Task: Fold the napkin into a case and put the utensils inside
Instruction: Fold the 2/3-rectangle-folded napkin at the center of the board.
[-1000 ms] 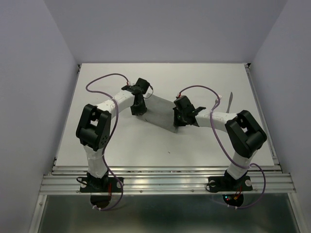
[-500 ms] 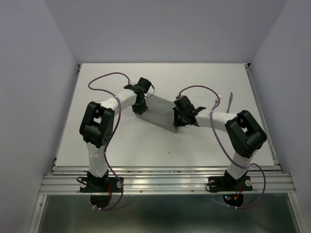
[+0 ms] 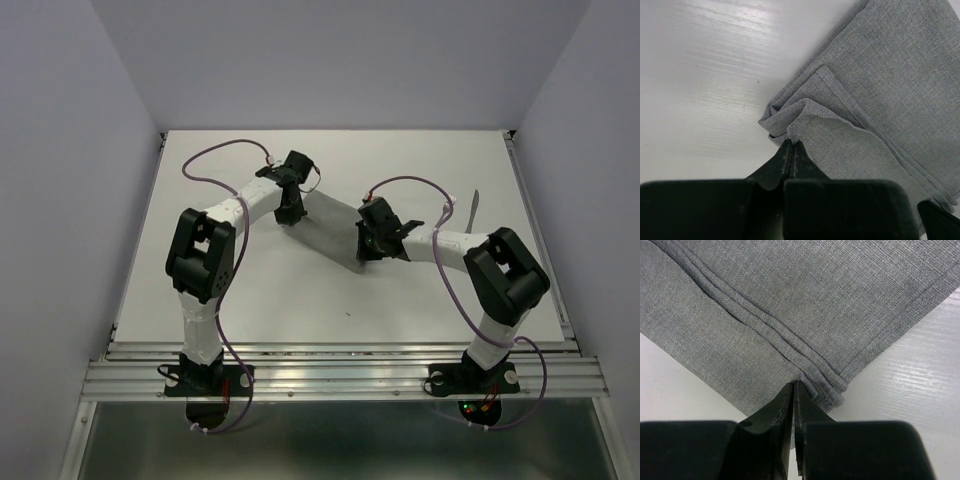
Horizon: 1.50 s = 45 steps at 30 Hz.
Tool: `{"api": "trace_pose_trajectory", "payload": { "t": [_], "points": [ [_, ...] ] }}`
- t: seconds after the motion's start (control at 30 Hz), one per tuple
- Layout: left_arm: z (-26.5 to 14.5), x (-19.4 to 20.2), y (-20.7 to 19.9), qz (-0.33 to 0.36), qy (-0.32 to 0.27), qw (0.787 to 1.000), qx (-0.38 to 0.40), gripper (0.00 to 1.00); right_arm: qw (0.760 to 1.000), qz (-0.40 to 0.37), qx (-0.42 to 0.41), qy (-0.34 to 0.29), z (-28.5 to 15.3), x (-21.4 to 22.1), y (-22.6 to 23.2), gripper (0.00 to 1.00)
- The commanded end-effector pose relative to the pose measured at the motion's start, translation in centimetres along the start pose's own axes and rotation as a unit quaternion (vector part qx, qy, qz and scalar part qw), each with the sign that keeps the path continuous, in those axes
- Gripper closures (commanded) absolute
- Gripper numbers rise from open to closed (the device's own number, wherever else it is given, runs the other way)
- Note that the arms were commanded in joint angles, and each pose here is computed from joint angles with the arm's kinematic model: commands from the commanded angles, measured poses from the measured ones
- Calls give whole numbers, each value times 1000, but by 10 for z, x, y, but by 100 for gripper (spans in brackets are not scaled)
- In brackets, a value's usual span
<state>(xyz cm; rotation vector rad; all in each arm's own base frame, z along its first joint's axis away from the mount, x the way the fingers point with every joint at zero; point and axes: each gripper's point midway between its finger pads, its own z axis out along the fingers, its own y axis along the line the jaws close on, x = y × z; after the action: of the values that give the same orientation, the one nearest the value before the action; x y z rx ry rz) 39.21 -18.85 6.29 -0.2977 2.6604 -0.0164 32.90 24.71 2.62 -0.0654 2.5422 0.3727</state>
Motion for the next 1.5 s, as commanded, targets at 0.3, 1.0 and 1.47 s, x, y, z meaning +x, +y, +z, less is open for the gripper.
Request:
{"api": "trace_pose_trajectory", "payload": {
  "t": [0.3,1.0,1.47],
  "points": [
    [9,-26,-19,24,-12,1000,-2,100,1000,-4,2,-8,-9,-6,1,89],
    [35,-16,-23,48,17,999,-9,90,997,-1,-30,-64,-26,-57,29,71],
    [35,-14,-24,50,22,998,-5,89,993,8,-107,-47,16,-81,80,73]
  ]
}}
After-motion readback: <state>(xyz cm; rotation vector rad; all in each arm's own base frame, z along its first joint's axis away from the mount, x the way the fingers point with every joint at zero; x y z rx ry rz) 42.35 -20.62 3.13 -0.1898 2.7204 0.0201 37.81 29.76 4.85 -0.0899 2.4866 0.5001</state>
